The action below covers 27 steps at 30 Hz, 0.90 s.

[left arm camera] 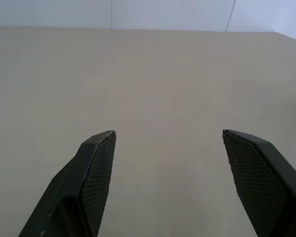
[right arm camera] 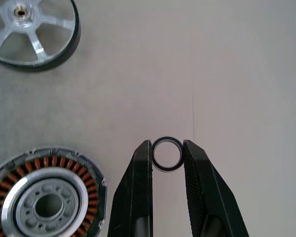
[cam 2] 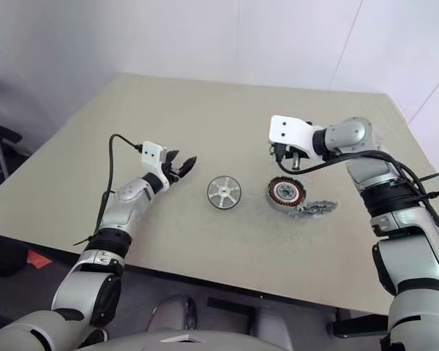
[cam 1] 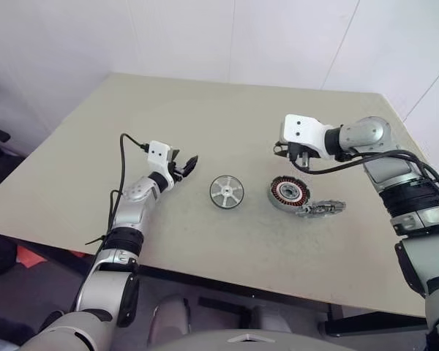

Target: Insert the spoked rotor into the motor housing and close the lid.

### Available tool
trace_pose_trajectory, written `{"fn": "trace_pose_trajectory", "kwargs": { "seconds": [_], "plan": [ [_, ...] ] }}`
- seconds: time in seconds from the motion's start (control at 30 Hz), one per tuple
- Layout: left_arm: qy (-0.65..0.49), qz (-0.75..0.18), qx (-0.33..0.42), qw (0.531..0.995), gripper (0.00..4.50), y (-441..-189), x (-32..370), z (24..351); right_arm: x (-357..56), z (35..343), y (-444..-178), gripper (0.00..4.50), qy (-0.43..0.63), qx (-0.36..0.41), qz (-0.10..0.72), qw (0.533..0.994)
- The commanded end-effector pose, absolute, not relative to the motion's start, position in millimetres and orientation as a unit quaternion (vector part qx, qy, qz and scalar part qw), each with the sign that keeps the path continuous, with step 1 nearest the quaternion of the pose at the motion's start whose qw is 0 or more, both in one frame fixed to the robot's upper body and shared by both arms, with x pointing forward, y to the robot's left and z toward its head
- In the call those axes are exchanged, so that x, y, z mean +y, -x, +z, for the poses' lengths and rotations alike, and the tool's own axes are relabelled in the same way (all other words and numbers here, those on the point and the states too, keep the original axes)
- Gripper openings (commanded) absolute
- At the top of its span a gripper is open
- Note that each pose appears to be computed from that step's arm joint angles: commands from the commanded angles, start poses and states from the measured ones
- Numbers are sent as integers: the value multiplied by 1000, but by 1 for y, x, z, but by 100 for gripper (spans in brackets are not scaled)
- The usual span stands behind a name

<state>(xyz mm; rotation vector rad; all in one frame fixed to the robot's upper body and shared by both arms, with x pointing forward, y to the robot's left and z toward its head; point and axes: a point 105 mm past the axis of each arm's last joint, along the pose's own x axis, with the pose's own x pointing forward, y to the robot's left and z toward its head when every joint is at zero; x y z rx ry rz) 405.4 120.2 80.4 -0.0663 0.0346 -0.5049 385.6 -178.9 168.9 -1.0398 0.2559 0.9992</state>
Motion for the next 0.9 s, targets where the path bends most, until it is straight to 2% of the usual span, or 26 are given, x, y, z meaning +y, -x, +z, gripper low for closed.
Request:
{"fn": "trace_pose_trajectory", "kwargs": {
  "seconds": [0.03,0.5,0.9],
  "plan": [
    [28,-251,-14,967,369,-410,119,97,-194,182,-389,58,494,115,438,742],
    [24,-244,-16,969,369,-409,127,98,-205,124,-363,58,467,193,469,725],
    [22,-244,-13,969,369,-409,127,96,-213,115,-345,58,458,209,474,723]
  ]
}}
